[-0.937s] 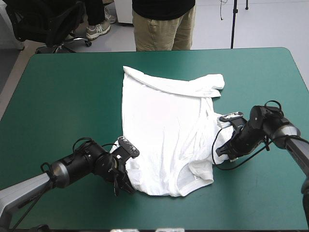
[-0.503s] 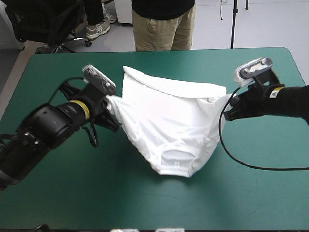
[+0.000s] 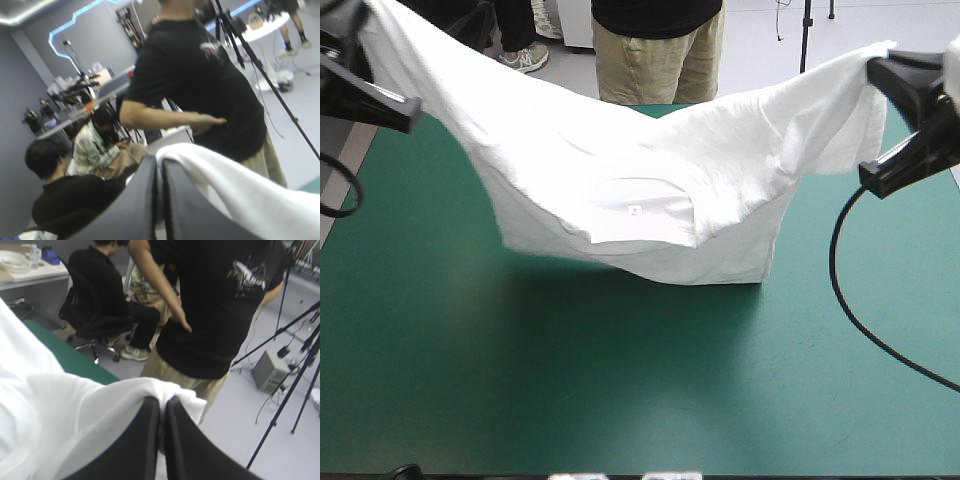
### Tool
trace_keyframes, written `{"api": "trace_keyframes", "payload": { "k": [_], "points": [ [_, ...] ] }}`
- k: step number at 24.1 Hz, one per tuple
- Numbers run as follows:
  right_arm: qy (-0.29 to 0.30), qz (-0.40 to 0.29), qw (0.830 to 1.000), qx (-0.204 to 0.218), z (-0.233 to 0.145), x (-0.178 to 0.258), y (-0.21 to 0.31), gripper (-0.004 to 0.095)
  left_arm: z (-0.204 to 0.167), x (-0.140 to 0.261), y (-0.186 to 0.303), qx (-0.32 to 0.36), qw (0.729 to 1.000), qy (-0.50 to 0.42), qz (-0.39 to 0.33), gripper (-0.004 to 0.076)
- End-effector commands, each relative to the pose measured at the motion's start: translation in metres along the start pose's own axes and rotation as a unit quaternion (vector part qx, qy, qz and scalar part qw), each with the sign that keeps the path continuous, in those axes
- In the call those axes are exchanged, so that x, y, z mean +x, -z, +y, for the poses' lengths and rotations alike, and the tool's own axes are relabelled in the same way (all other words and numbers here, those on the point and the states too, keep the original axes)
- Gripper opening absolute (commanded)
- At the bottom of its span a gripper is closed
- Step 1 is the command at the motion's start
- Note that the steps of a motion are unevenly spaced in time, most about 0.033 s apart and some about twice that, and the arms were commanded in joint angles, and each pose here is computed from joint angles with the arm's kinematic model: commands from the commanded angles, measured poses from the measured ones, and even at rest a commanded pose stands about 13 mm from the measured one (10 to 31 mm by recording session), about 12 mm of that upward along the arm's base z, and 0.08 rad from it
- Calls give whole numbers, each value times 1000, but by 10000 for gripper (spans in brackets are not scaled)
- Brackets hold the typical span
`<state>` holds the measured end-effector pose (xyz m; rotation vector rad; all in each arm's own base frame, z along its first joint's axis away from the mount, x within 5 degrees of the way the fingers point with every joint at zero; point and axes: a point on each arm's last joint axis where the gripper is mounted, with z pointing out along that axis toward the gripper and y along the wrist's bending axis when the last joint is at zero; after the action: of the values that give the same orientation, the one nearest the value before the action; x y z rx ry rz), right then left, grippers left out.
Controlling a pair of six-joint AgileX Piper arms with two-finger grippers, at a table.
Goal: Fold the cloth
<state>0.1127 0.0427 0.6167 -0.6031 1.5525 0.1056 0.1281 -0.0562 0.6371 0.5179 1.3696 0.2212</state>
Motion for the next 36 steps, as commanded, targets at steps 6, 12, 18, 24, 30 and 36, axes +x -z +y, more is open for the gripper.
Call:
{"api": "trace_keyframes", "payload": {
  "k": [6, 12, 18, 24, 30, 36],
  "points": [
    [63, -130, 984, 101, -1, -43, 70, -13, 50, -36, 47, -92, 986, -15, -140, -17],
    [73, -109, 979, 153, -10, -43, 77, -13, 29, -19, 15, -74, 996, -33, -35, -17],
    [8, 150, 983, 106, -43, 30, -68, -13, -70, 77, -114, -31, 975, -88, 204, -17],
    [-22, 289, 956, 44, -56, 128, -214, -18, -93, 186, -215, 15, 979, 17, 203, -17],
    [-54, 323, 944, 33, -68, 204, -299, -17, -107, 239, -262, 26, 980, 29, 194, -17],
    [-78, 345, 935, 16, -71, 254, -347, -17, -133, 283, -289, 51, 974, 46, 216, -17]
  ]
}}
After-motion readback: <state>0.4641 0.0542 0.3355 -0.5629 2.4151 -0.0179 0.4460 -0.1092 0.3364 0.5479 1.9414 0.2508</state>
